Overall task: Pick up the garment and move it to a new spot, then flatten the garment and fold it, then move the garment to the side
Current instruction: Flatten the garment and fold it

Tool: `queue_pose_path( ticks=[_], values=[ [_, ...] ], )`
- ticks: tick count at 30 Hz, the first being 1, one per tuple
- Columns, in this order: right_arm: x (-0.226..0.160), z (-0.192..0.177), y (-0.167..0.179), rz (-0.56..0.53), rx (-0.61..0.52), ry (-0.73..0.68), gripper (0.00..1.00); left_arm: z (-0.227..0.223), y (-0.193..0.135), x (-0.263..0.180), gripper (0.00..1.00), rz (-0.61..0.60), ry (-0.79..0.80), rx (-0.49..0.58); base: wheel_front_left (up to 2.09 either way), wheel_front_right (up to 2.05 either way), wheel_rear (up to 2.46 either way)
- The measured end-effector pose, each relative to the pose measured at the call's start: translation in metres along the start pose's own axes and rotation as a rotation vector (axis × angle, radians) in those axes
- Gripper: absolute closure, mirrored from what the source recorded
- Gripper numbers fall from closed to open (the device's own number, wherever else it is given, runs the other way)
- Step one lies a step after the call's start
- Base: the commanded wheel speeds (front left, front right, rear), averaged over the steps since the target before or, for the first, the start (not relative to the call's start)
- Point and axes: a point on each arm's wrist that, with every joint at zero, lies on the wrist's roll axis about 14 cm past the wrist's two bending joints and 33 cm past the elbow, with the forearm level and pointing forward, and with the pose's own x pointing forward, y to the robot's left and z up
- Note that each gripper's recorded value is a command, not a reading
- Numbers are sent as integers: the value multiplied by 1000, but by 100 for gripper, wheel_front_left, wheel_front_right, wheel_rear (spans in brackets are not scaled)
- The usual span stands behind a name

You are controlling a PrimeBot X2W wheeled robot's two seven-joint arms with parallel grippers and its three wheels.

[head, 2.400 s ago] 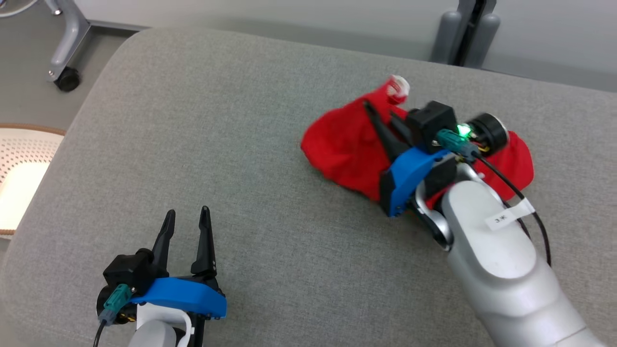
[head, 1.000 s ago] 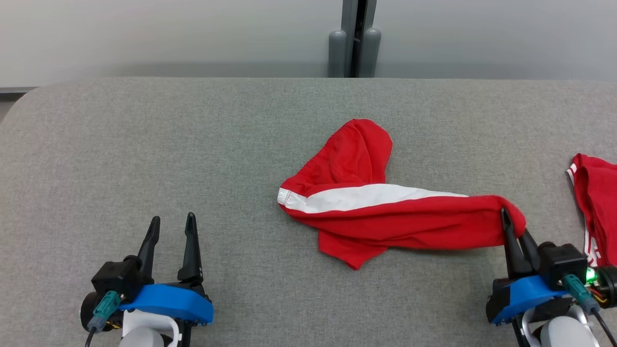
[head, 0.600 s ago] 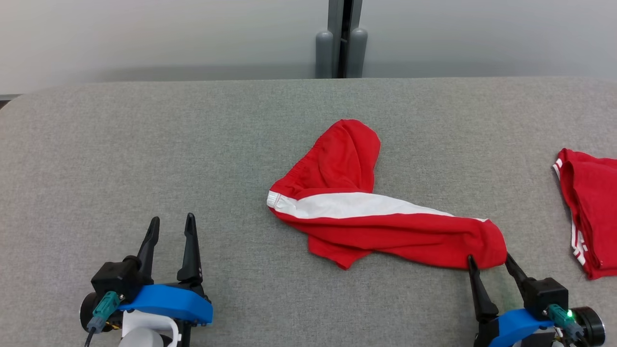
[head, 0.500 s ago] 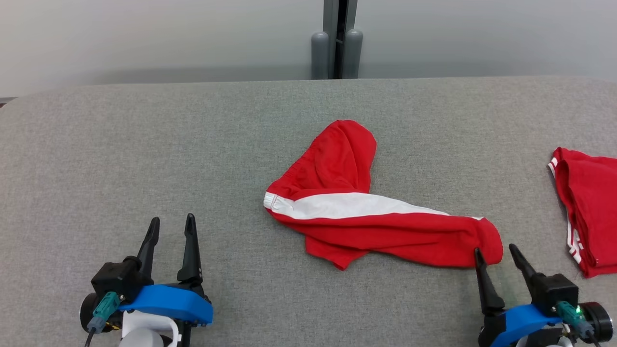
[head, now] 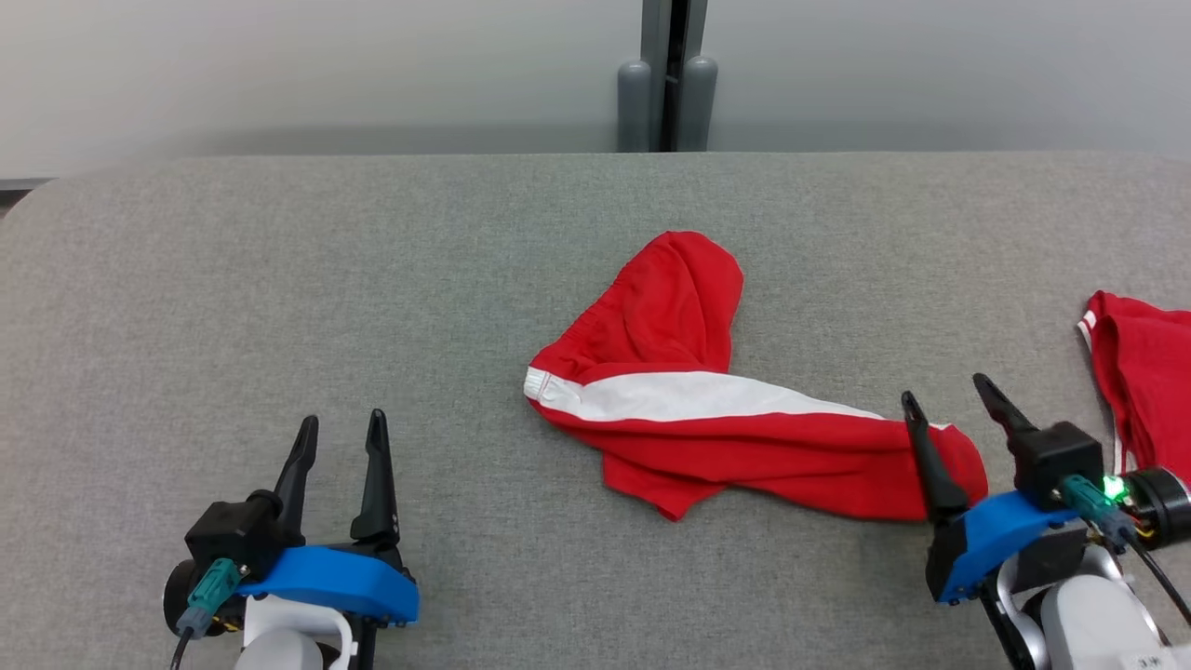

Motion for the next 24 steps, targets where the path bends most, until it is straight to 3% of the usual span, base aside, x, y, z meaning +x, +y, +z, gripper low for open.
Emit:
queue_pose_path(
  ticks=[3, 6, 18, 19, 21, 22, 23, 24],
  values=[
    [8, -4, 7, 36, -6, 38, 0, 1, 3, 0, 0, 8, -3, 0, 0, 0, 0],
    [16, -27, 27, 111, 9, 165, 0, 0, 9, -2, 0, 28, 0, -2, 0, 0, 0],
    [2, -78, 59, 240, -11, 396, 0, -1, 15, -4, 0, 45, 3, -3, 0, 0, 0],
    [2, -79, 60, 243, -12, 404, 52, -1, 14, -4, 0, 43, 3, -2, 0, 0, 0],
    [1, -85, 64, 251, -5, 431, 71, -2, 12, -3, 0, 36, 5, -1, 0, 0, 0],
    [1, -85, 65, 253, -6, 433, 89, -2, 11, -3, 0, 35, 6, 0, 0, 0, 0],
    [2, -86, 64, 252, -7, 435, 100, -2, 11, -3, 0, 33, 7, 2, 0, 0, 0],
    [4, -84, 64, 253, -14, 423, 100, -3, 11, -3, 0, 33, 8, 2, 0, 0, 0]
  ],
)
